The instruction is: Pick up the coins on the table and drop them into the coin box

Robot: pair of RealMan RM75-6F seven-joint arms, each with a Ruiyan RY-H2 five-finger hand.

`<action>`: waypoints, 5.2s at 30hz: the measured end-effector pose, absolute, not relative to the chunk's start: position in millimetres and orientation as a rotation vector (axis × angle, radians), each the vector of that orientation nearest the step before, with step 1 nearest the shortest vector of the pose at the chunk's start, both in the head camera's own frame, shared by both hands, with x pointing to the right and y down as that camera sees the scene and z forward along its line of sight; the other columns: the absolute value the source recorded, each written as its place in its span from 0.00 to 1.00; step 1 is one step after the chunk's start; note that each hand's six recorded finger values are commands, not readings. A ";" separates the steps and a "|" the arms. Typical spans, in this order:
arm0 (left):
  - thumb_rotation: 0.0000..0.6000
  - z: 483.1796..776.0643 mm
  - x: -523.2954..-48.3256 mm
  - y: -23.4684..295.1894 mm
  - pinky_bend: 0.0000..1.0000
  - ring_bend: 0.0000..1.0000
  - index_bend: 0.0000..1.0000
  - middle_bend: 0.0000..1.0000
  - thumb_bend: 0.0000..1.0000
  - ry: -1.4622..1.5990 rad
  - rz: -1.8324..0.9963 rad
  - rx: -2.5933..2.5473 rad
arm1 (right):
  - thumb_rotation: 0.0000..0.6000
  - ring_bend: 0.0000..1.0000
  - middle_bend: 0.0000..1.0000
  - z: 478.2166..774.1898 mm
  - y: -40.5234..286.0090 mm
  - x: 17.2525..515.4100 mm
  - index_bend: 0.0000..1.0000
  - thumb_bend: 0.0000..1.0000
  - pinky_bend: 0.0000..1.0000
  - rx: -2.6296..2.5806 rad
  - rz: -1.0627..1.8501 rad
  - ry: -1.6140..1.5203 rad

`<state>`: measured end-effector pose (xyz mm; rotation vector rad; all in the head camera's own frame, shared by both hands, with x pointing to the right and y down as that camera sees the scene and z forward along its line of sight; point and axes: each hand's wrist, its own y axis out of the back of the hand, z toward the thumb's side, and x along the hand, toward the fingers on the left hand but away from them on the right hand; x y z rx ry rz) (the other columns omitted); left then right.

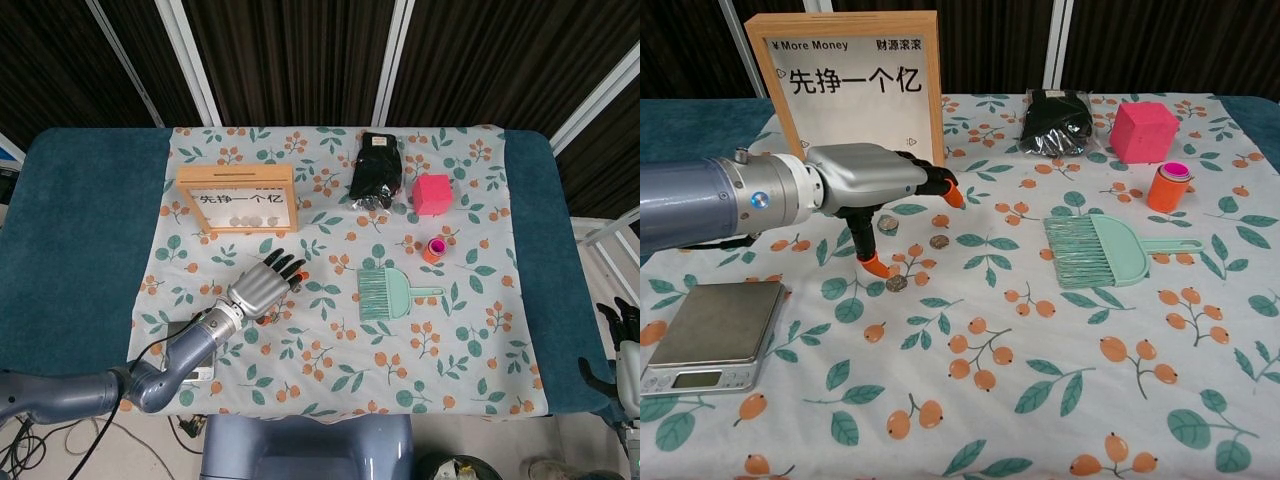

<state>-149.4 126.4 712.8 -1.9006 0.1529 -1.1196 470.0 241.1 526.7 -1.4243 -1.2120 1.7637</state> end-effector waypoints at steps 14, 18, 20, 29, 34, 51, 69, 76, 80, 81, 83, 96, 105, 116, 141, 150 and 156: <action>1.00 725.5 -146.1 131.0 0.00 0.00 0.24 0.00 0.02 0.147 -1.128 -1.878 | 1.00 0.02 0.06 526.2 240.3 471.5 0.16 0.39 0.00 -1.421 1.764 -1.222; 1.00 726.2 -145.7 131.4 0.00 0.00 0.22 0.00 0.02 0.148 -1.127 -1.878 | 1.00 0.02 0.06 526.0 240.4 471.8 0.16 0.39 0.00 -1.418 1.766 -1.224; 1.00 725.8 -145.4 131.1 0.00 0.00 0.22 0.00 0.02 0.150 -1.125 -1.876 | 1.00 0.02 0.06 526.2 240.4 471.7 0.16 0.39 0.00 -1.418 1.767 -1.221; 1.00 724.4 -144.6 130.6 0.00 0.00 0.22 0.00 0.02 0.152 -1.121 -1.873 | 1.00 0.02 0.06 526.4 240.7 471.7 0.16 0.39 0.00 -1.418 1.769 -1.218; 1.00 724.5 -144.1 130.7 0.00 0.00 0.22 0.00 0.02 0.152 -1.120 -1.872 | 1.00 0.02 0.06 526.3 240.5 472.0 0.16 0.39 0.00 -1.417 1.771 -1.220; 1.00 725.0 -143.4 131.9 0.00 0.00 0.21 0.00 0.02 0.150 -1.123 -1.866 | 1.00 0.02 0.06 525.9 240.3 472.5 0.16 0.39 0.00 -1.414 1.771 -1.221; 1.00 727.7 -143.6 133.6 0.00 0.00 0.21 0.00 0.02 0.146 -1.129 -1.866 | 1.00 0.02 0.06 525.8 240.1 472.7 0.16 0.39 0.00 -1.413 1.772 -1.222; 1.00 727.0 -143.2 133.5 0.00 0.00 0.21 0.00 0.02 0.147 -1.126 -1.865 | 1.00 0.02 0.06 525.7 240.3 472.7 0.16 0.39 0.00 -1.413 1.773 -1.221; 1.00 727.2 -142.7 134.2 0.00 0.00 0.21 0.00 0.02 0.146 -1.124 -1.865 | 1.00 0.02 0.06 525.6 240.4 473.1 0.16 0.39 0.00 -1.412 1.774 -1.222; 1.00 727.4 -142.7 134.4 0.00 0.00 0.21 0.00 0.02 0.145 -1.124 -1.866 | 1.00 0.02 0.06 525.5 240.3 473.0 0.16 0.39 0.00 -1.412 1.773 -1.222; 1.00 727.5 -142.8 134.4 0.00 0.00 0.21 0.00 0.02 0.145 -1.124 -1.865 | 1.00 0.02 0.06 525.6 240.2 472.9 0.16 0.39 0.00 -1.412 1.773 -1.223; 1.00 727.1 -142.0 134.6 0.00 0.00 0.21 0.00 0.02 0.143 -1.122 -1.863 | 1.00 0.02 0.06 525.7 240.2 472.9 0.16 0.39 0.00 -1.413 1.775 -1.222; 1.00 728.2 -142.5 135.7 0.00 0.00 0.21 0.00 0.02 0.138 -1.125 -1.863 | 1.00 0.02 0.06 525.7 240.2 473.1 0.16 0.39 0.00 -1.412 1.776 -1.223; 1.00 728.6 -142.1 136.7 0.00 0.00 0.21 0.00 0.02 0.137 -1.124 -1.867 | 1.00 0.02 0.06 525.4 239.9 473.5 0.16 0.39 0.00 -1.409 1.777 -1.223; 1.00 730.3 -144.9 137.6 0.00 0.00 0.21 0.00 0.02 0.127 -1.131 -1.865 | 1.00 0.02 0.06 525.8 240.6 473.9 0.16 0.39 0.00 -1.409 1.785 -1.220; 1.00 732.7 -147.6 139.8 0.00 0.00 0.21 0.00 0.02 0.117 -1.138 -1.860 | 1.00 0.02 0.06 526.1 240.4 474.0 0.16 0.39 0.00 -1.410 1.788 -1.218; 1.00 734.9 -147.9 141.8 0.00 0.00 0.22 0.00 0.02 0.108 -1.139 -1.859 | 1.00 0.02 0.06 526.1 240.3 474.4 0.16 0.39 0.00 -1.409 1.790 -1.217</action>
